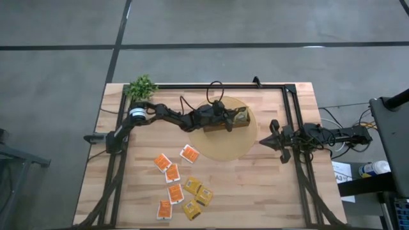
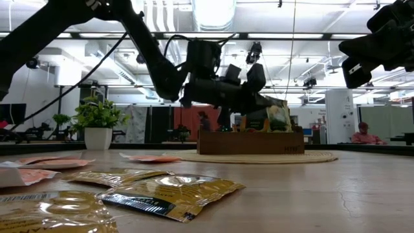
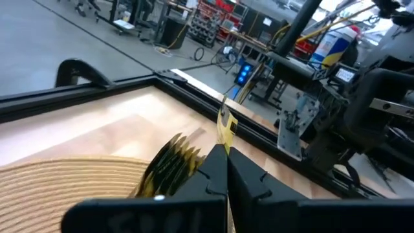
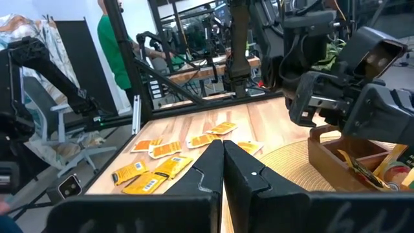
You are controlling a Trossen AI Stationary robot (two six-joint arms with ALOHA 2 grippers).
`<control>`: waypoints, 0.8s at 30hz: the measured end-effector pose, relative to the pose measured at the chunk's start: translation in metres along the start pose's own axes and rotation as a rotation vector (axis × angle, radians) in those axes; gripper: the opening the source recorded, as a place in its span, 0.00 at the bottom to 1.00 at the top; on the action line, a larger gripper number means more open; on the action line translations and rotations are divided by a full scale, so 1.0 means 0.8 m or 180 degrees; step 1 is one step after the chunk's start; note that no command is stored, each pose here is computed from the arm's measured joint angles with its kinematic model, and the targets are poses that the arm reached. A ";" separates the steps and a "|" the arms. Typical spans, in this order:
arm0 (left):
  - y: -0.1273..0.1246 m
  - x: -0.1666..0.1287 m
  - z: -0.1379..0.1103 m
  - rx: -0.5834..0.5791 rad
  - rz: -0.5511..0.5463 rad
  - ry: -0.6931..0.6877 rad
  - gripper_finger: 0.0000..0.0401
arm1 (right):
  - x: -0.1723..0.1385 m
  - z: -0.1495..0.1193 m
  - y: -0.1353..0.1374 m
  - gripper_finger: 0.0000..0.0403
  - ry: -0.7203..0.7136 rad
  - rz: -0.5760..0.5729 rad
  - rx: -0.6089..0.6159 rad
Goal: Pick & Place Tea
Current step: Adjust the yellow tea bag in the right section of the wooden organizer to align the position
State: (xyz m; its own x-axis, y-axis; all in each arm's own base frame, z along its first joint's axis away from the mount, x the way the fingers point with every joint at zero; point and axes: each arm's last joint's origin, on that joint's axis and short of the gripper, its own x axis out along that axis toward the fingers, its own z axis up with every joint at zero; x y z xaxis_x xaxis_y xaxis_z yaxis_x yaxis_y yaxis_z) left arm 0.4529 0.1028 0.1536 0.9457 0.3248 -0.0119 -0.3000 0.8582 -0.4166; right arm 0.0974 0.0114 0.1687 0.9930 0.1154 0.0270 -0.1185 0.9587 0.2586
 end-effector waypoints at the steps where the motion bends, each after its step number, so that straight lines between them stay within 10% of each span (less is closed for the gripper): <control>1: 0.001 -0.001 -0.003 -0.0017 0.0026 -0.0010 0.00 | 0.000 0.000 0.000 0.02 0.0000 0.0001 0.0000; 24: 0.012 0.010 -0.031 -0.0045 -0.0095 -0.0128 0.00 | 0.000 0.000 0.000 0.02 0.0000 0.0000 0.0000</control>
State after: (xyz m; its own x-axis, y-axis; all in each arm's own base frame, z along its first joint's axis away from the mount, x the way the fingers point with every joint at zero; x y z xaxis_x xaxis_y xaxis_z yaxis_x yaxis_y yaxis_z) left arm 0.4603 0.1040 0.1271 0.9483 0.3152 0.0372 -0.2697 0.8622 -0.4289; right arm 0.0974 0.0114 0.1687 0.9930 0.1153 0.0269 -0.1183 0.9587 0.2585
